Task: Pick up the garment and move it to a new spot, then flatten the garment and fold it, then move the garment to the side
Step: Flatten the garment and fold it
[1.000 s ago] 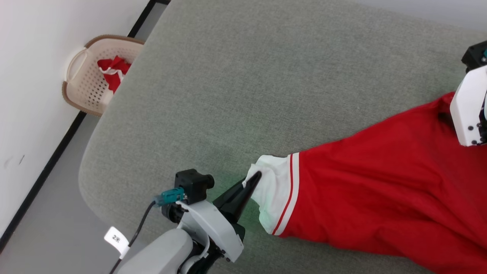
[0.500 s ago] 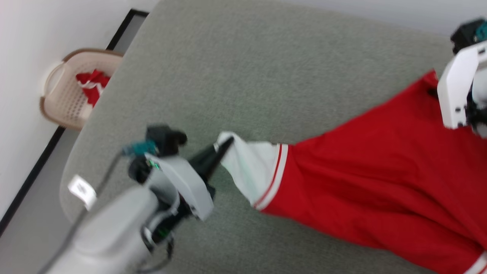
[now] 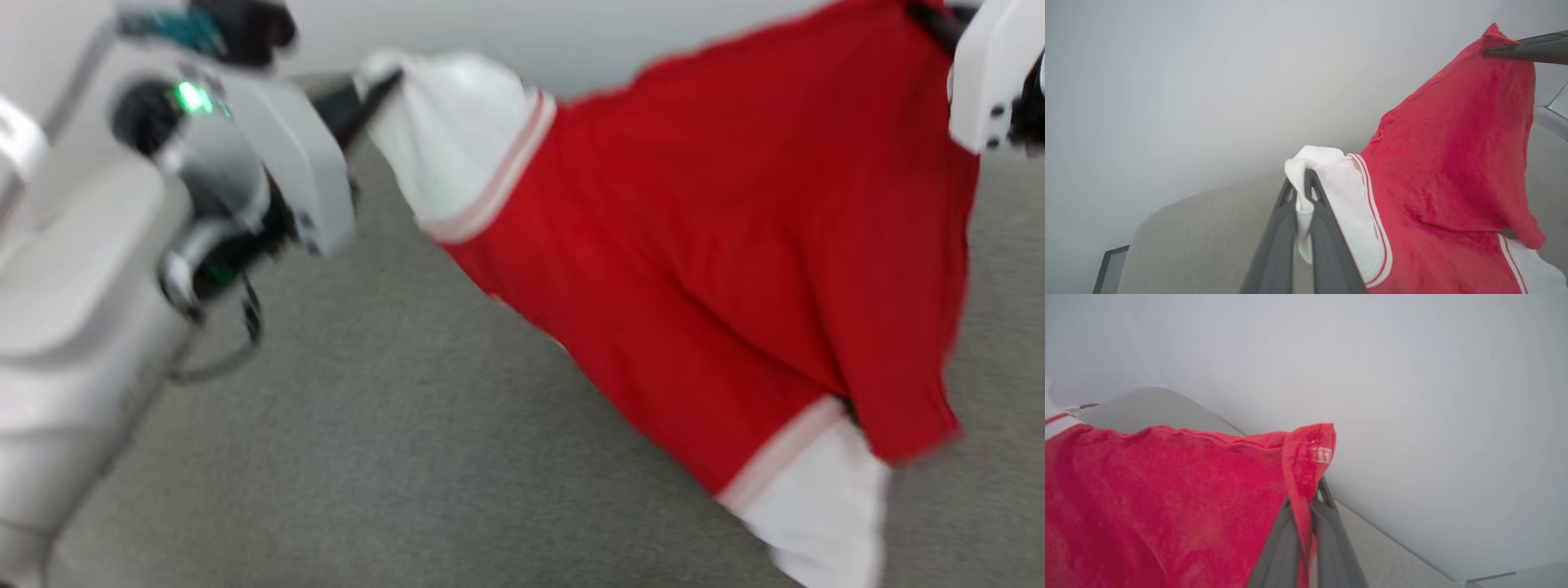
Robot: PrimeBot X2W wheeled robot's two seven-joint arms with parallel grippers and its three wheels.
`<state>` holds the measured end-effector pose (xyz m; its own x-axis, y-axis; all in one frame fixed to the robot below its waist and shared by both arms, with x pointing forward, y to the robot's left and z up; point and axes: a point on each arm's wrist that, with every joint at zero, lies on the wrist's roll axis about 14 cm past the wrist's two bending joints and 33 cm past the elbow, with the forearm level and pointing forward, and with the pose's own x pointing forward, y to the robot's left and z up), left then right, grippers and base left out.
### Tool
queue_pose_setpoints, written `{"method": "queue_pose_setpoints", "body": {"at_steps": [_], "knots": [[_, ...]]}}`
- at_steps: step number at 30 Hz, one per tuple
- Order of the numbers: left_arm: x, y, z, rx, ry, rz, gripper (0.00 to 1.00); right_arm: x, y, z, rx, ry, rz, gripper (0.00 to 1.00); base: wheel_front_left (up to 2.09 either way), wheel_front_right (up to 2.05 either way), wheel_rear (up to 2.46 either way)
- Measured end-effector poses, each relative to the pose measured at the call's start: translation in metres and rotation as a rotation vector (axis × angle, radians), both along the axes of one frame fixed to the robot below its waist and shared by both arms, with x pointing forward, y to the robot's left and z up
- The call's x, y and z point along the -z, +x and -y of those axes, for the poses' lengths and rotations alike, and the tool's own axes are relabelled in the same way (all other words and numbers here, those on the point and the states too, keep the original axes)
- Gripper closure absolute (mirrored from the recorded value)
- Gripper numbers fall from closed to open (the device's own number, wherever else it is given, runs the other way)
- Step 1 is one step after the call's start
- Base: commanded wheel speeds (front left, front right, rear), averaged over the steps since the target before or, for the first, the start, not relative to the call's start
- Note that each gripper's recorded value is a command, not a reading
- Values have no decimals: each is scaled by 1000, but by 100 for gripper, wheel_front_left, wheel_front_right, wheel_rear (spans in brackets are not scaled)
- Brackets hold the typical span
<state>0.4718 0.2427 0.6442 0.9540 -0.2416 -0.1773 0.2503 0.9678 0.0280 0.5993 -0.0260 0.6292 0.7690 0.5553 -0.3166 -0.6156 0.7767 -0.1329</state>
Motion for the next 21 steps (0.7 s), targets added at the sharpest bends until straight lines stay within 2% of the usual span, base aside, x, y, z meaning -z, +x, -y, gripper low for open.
{"method": "queue_pose_setpoints", "body": {"at_steps": [11,18,21], "knots": [[-141,24,2,-29,174,270,100,-135,-29,43,73,96,376,100,0,0,0],[-212,19,20,-25,212,421,100,-189,-51,74,142,137,498,100,0,0,0],[-232,19,27,-16,215,461,100,-200,-57,83,159,136,519,100,0,0,0]]}}
